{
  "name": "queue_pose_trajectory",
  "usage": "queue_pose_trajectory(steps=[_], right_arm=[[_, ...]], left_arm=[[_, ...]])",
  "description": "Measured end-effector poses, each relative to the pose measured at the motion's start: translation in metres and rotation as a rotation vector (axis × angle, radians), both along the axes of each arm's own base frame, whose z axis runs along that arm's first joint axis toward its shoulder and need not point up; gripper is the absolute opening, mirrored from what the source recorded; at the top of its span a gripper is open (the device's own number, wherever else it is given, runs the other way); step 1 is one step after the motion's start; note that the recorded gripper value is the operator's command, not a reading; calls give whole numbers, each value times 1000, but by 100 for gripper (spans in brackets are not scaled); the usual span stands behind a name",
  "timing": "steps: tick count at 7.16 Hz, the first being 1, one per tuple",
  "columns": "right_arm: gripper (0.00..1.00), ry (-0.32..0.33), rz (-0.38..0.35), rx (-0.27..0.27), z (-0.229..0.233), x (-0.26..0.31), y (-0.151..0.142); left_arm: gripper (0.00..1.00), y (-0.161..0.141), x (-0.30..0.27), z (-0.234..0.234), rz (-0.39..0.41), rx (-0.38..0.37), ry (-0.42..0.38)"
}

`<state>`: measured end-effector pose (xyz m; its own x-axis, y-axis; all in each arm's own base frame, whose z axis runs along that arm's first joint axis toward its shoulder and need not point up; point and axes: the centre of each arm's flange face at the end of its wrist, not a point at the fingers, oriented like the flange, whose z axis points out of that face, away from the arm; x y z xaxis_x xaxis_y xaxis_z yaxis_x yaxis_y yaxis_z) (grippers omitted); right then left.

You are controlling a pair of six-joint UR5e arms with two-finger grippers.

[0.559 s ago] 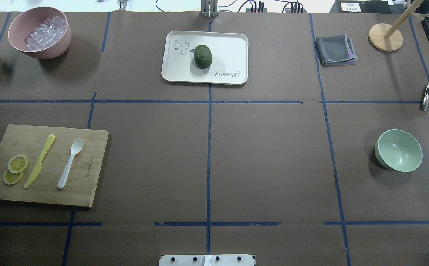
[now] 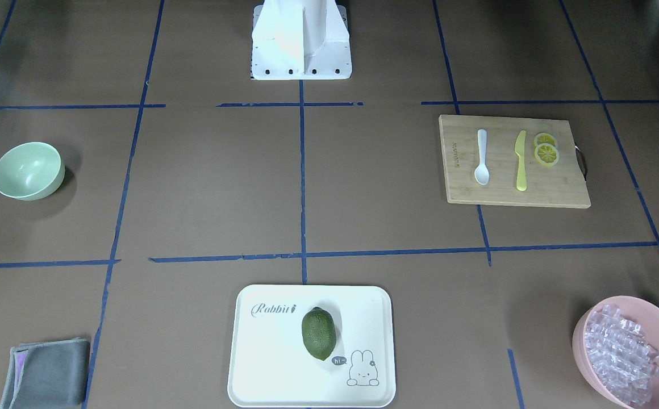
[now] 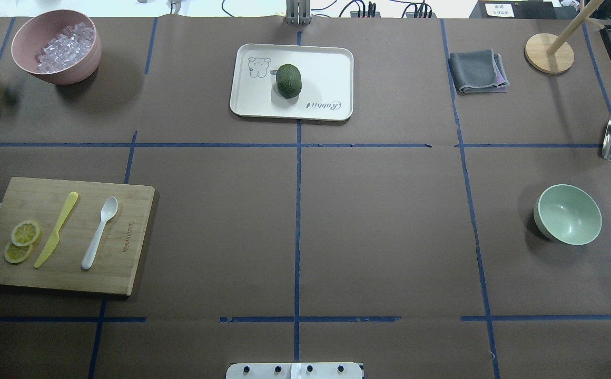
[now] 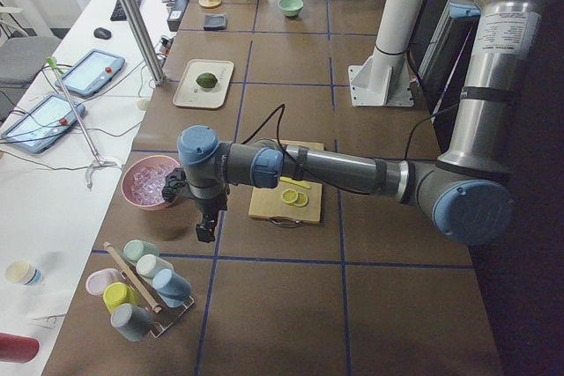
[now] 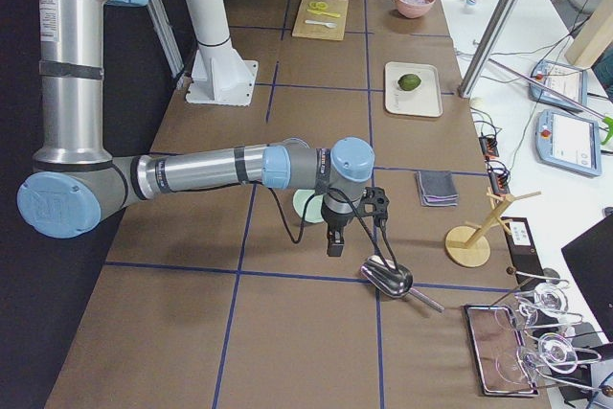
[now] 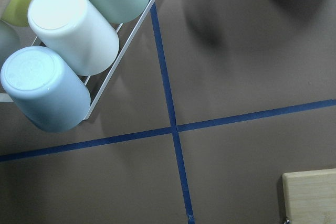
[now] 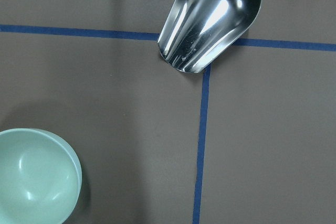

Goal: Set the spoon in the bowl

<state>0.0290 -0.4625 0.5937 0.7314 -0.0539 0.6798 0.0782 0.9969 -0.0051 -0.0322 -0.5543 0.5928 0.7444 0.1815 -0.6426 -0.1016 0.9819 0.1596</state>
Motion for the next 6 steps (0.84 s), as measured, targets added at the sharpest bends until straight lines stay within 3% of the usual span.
queue_pose_trajectory(steps=[6], right_arm=[[100, -4, -25, 31, -5, -12, -4]], left_arm=[[100, 3, 1, -3, -2, 11, 5]])
